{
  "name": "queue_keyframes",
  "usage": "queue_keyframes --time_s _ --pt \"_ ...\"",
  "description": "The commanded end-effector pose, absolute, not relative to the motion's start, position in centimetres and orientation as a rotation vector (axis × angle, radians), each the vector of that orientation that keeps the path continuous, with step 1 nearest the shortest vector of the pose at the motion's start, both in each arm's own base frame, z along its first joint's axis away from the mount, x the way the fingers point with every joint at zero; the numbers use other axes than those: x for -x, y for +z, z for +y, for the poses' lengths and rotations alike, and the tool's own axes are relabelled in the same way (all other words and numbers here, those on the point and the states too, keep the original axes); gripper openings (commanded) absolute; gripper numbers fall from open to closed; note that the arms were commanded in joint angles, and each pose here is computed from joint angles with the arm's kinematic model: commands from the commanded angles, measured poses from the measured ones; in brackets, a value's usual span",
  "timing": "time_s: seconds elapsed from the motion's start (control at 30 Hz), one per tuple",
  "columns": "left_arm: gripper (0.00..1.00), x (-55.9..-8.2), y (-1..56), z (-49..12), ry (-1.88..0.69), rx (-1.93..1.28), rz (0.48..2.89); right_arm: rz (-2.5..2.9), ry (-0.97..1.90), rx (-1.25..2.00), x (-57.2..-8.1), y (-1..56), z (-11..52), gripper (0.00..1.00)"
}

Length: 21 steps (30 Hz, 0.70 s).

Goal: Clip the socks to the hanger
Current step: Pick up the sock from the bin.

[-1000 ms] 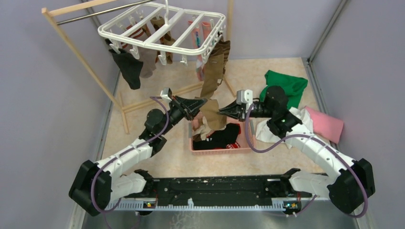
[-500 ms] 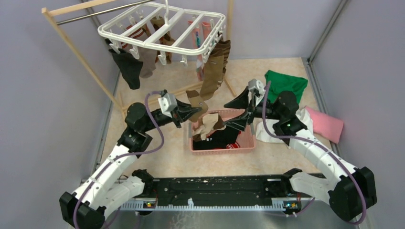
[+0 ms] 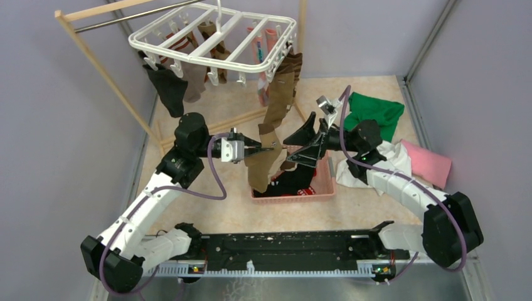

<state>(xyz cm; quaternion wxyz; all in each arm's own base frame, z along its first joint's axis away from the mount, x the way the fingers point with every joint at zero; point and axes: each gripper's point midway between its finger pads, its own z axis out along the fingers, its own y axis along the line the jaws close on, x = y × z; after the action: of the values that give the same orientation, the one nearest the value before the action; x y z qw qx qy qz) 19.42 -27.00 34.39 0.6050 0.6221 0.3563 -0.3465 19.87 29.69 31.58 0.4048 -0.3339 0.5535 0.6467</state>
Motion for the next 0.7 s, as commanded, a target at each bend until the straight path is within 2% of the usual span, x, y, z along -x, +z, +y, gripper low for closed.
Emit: queue_keyframes --time_s 0.0,0.27,0.43,0.57,0.67 --pt "0.0 -17.5 37.7 -27.5 -0.796 -1.492 0.59 1.294 1.688 0.866 -19.3 35.4 30.4 0.88" --pt "0.0 -16.9 39.0 -28.1 -0.838 -1.481 0.517 1.2 1.778 0.918 -18.6 38.6 31.7 0.9" --pt "0.0 -16.7 39.3 -28.0 -0.847 -1.462 0.505 1.175 1.789 0.916 -18.9 39.7 32.2 0.88" --pt "0.0 -16.6 38.7 -28.0 -0.854 -1.45 0.52 1.141 1.791 0.925 -18.9 40.8 32.3 0.77" --pt "0.0 -16.7 38.3 -27.9 -0.854 -1.435 0.537 1.122 1.79 0.923 -18.9 41.3 32.3 0.61"
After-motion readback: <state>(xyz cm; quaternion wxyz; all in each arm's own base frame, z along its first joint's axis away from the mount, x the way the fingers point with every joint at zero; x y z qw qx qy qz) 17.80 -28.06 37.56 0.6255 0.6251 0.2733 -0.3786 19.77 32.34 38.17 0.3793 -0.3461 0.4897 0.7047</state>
